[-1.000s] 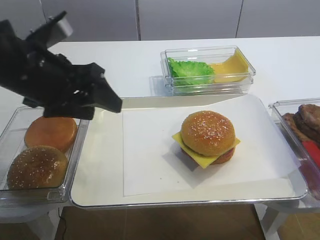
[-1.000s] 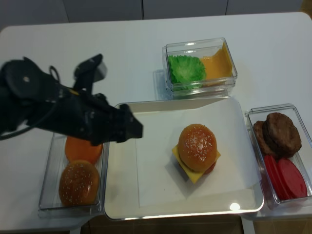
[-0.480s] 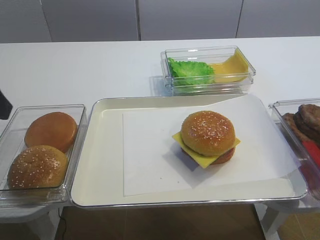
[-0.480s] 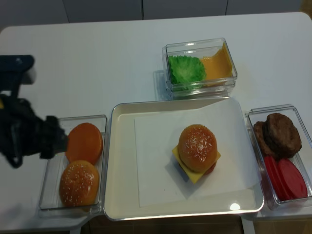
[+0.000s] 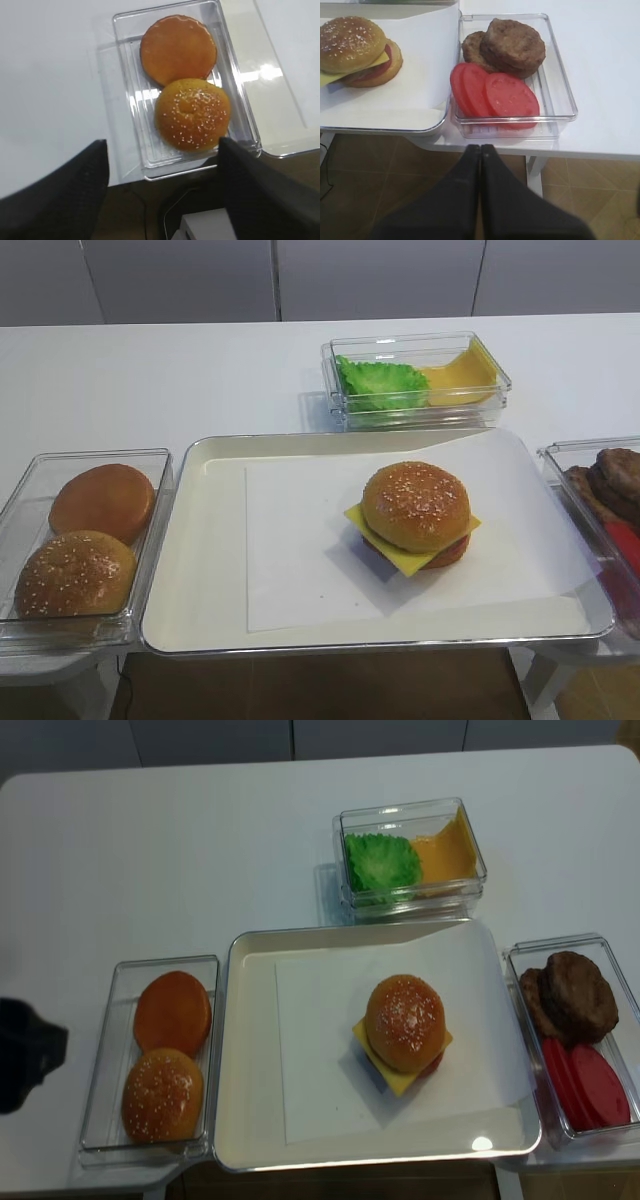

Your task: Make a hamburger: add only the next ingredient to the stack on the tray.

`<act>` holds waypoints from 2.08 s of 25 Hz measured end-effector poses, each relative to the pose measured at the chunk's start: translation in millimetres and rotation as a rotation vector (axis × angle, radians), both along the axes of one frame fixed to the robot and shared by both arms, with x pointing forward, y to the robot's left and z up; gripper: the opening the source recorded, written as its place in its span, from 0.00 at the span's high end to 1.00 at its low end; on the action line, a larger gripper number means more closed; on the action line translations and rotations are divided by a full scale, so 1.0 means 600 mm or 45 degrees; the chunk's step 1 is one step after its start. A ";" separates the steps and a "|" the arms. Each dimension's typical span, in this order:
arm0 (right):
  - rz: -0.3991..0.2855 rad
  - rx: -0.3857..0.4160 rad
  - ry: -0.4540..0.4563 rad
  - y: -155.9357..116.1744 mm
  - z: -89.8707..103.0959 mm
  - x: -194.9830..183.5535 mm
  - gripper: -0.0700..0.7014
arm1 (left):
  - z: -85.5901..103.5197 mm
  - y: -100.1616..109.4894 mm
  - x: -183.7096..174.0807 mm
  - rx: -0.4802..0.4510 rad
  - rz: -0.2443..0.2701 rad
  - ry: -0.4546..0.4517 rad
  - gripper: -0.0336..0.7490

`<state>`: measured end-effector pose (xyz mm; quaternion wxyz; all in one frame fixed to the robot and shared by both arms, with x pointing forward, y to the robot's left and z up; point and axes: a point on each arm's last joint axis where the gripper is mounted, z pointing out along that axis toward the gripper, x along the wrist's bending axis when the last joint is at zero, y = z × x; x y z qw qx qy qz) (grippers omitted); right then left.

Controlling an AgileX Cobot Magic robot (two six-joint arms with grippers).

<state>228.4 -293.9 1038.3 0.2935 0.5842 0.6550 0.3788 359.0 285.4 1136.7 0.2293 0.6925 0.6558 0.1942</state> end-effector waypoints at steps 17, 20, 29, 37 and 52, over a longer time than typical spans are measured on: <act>0.000 0.000 0.000 0.000 0.000 0.000 0.92 | -0.062 0.020 -0.174 -0.059 -0.055 -0.259 0.32; 0.000 0.000 0.000 0.000 0.000 0.000 0.92 | -0.073 0.022 -0.197 -0.074 -0.061 -0.322 0.32; 0.000 0.000 0.000 0.000 0.000 0.000 0.92 | -0.092 0.028 -0.238 -0.053 -0.108 -0.462 0.32; 0.000 0.000 0.000 0.000 0.000 0.000 0.92 | -0.131 0.023 -0.247 -0.092 -0.143 -0.465 0.32; 0.000 0.000 0.000 0.000 0.000 0.000 0.92 | -0.162 0.025 -0.223 -0.085 -0.075 -0.446 0.36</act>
